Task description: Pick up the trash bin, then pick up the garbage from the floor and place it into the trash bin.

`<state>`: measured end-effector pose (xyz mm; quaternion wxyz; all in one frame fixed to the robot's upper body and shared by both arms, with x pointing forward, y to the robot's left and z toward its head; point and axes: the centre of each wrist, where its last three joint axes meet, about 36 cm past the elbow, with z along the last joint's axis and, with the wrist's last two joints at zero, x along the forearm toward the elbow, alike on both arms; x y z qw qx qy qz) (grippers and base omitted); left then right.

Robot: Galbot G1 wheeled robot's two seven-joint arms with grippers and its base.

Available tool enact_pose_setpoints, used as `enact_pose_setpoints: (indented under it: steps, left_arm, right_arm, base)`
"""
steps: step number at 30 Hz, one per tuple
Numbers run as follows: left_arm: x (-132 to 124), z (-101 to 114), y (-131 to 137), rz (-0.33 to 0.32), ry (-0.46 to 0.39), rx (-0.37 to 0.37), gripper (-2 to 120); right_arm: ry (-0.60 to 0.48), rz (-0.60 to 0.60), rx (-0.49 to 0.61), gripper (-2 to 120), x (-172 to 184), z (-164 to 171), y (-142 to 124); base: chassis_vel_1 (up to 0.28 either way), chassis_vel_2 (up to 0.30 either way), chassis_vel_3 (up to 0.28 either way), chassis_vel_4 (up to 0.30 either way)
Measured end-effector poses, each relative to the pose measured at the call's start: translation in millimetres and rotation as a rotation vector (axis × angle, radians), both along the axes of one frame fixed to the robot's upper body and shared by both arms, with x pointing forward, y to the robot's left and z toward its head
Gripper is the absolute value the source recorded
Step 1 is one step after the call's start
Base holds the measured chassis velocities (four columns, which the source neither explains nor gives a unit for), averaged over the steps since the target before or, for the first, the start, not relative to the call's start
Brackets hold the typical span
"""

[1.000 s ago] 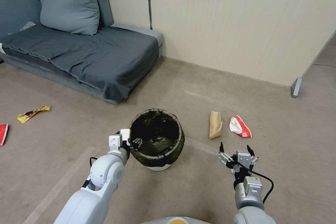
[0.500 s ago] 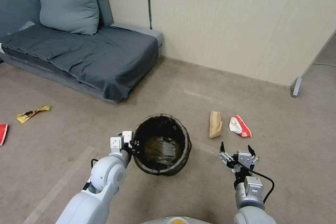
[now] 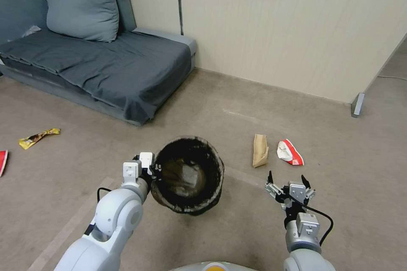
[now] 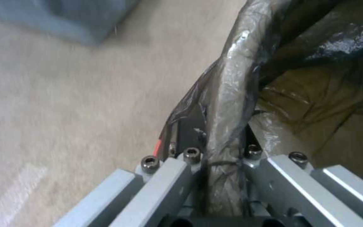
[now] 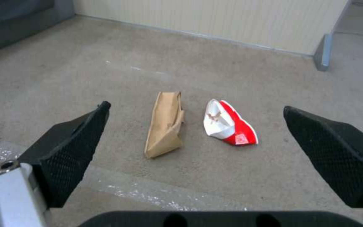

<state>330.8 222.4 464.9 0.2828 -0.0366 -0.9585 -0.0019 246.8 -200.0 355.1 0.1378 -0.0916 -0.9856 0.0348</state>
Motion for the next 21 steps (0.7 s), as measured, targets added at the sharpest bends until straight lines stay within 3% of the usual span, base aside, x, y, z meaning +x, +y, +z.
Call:
enact_pose_setpoints:
  steps: [13,21]
  left_arm:
    - [-54.7,73.0,-5.9,-0.068,-0.189,0.035,0]
    - [-71.0,72.5,-8.1,-0.052,-0.178,0.078,0]
  right_arm:
    - [-0.005,0.0,-0.011,100,0.6,2.2,-1.0]
    - [-0.017,0.001,-0.018,100,-0.8,5.3,-1.4]
  base:
    - [0.0,0.0,0.0,0.0]
    - [0.0,0.0,0.0,0.0]
